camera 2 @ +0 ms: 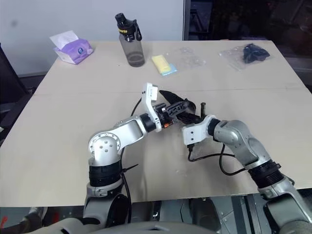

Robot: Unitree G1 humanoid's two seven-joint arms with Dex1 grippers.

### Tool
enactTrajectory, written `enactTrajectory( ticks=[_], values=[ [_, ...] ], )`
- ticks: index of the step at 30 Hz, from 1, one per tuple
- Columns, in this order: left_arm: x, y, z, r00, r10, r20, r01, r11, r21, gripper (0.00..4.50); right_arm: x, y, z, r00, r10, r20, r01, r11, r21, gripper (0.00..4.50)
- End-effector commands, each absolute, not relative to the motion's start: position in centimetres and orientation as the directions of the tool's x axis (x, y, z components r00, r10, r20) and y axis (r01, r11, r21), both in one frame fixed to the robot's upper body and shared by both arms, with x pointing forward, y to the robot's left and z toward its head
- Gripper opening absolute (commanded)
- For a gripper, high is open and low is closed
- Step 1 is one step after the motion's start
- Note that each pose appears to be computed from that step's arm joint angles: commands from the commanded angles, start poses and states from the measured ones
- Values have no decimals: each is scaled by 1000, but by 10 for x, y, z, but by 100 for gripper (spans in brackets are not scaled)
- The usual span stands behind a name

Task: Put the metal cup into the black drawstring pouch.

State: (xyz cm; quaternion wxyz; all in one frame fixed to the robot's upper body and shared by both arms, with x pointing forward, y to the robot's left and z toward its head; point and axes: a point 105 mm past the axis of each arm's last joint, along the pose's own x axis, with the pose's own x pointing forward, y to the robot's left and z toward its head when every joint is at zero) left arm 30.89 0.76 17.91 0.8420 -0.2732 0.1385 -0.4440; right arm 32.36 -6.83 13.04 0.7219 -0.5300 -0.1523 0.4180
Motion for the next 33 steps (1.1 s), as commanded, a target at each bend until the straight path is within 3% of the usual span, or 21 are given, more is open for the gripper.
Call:
enactTrajectory(
  ticks=[1,4,7,11,19,23,29,33],
  values=[
    [289,-4,203,467,-875,126,768,331,-548,0,336,-74,169,690,724,23,-477,478,-738,3],
    [291,-1,203,483,-865,134,762,340,-551,0,336,-77,178,700,710,78,-499,564,-658,3],
    [296,2,205,522,-841,144,748,370,-551,0,323,-72,170,636,771,2,-599,496,-628,92],
    [324,18,204,670,-729,140,672,515,-533,0,304,-74,173,570,821,9,-639,451,-623,287],
    [337,30,196,744,-657,120,596,571,-565,0,279,-100,172,503,864,-21,-737,416,-534,287],
    [337,33,195,750,-650,123,578,554,-599,0,292,-116,175,593,805,-1,-694,511,-507,287],
    [337,33,193,750,-651,114,574,556,-601,0,315,-123,134,702,702,-118,-656,573,-491,287],
    [337,34,194,751,-651,115,574,557,-600,0,333,-114,135,746,662,-66,-623,660,-419,287]
  ],
)
